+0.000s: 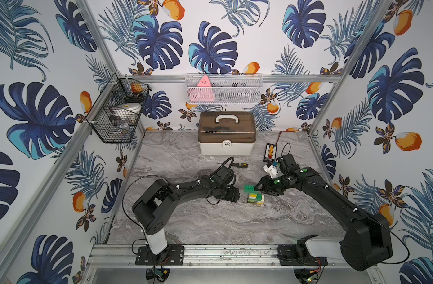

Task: Assemble a giraffe with lego
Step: Pick up the lego brick from the center of the board.

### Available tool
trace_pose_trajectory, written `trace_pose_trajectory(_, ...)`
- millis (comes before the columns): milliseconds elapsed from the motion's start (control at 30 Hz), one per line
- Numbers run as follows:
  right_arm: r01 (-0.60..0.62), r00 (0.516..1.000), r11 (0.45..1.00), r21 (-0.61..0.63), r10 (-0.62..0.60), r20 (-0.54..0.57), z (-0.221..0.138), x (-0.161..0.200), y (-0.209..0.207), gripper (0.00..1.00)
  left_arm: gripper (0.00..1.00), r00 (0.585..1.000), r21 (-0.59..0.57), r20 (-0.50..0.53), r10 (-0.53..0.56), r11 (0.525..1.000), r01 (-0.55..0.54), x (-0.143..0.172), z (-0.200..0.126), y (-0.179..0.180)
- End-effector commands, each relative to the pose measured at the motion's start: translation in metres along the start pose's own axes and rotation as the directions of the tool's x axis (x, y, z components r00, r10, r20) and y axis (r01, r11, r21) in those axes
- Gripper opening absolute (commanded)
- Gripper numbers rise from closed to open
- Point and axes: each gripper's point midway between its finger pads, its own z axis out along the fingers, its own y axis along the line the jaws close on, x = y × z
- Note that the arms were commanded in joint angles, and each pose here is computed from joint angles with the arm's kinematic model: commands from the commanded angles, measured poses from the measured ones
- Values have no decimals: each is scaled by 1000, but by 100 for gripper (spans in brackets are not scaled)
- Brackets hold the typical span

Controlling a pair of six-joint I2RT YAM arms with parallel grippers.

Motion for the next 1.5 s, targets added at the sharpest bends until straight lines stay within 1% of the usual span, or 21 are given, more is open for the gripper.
trace_pose_trajectory(0,-20,999,989,144,26,-36,-1,13,-29,49,73,998,-47,-8,55,997,-56,-2,6,5)
trace_pose_trajectory(200,-26,998,987,160,33,-46,-2,15,-33,49,72,996,-99,-11,89,991,-90,-11,13,9)
trace_pose_trajectory(433,-28,998,985,170,37,-49,-3,14,-36,49,71,995,-111,-24,101,988,-104,-14,24,12)
trace_pose_trajectory(533,-32,998,985,172,41,-50,-3,15,-37,49,69,994,-109,-24,103,988,-105,-16,28,11)
trace_pose_trajectory(600,-34,998,984,172,43,-49,-4,14,-37,49,65,994,-109,-27,105,988,-108,-16,29,10)
trace_pose_trajectory(700,-36,998,984,174,45,-46,-5,14,-37,50,57,993,-113,-30,111,987,-114,-15,30,10)
trace_pose_trajectory(967,-43,998,985,168,50,-35,-8,12,-37,50,53,983,-182,-75,165,967,-176,-4,30,15)
trace_pose_trajectory(1100,-45,998,985,166,51,-32,-9,12,-36,50,49,981,-215,-86,175,958,-190,-2,29,19)
trace_pose_trajectory(1167,-45,998,986,164,50,-30,-9,11,-36,51,45,981,-230,-92,174,954,-191,-1,29,22)
trace_pose_trajectory(1367,-40,999,988,152,43,-22,-10,9,-32,52,26,984,-241,-84,159,955,-175,-5,24,21)
trace_pose_trajectory(1467,-36,999,989,143,39,-20,-11,8,-31,54,22,987,-244,-66,147,957,-159,-12,17,16)
